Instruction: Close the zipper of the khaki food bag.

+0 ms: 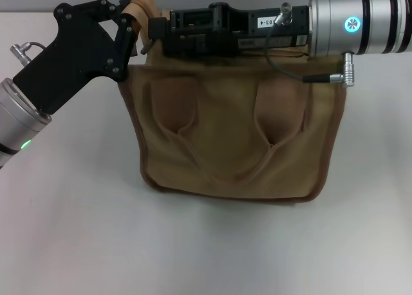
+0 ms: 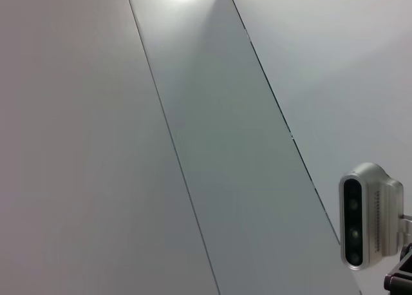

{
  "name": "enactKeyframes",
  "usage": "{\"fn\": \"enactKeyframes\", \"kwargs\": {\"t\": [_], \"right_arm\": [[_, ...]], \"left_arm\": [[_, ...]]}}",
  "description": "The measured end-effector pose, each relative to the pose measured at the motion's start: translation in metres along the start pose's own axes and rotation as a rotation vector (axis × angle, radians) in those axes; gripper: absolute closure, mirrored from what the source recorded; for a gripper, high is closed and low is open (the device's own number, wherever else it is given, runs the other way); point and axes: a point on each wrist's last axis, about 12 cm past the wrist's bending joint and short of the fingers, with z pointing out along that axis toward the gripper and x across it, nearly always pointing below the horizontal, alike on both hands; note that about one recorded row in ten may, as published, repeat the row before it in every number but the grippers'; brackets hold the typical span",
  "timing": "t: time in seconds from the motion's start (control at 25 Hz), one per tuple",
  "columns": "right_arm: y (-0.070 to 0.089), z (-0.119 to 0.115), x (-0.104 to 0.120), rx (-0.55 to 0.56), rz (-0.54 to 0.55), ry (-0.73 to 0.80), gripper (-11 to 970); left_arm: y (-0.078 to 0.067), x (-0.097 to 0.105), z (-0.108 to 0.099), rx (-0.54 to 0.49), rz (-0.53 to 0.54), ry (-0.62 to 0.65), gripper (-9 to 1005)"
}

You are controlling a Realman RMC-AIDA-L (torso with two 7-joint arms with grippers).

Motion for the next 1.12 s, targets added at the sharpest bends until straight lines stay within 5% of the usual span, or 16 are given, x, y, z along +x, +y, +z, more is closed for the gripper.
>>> {"fn": "enactKeyframes", "kwargs": {"t": [0.68, 1.12], "right_arm": [[0.003, 0.004, -0.003, -0.017, -0.038, -0.02, 290], [0.003, 0.002, -0.004, -0.018, -0.082, -0.036, 291]], "left_arm": [[0.006, 0.0, 0.005, -0.046, -0.053, -0.008, 977], [0.02, -0.001, 0.011, -0.045, -0.195, 0.022, 977]]}}
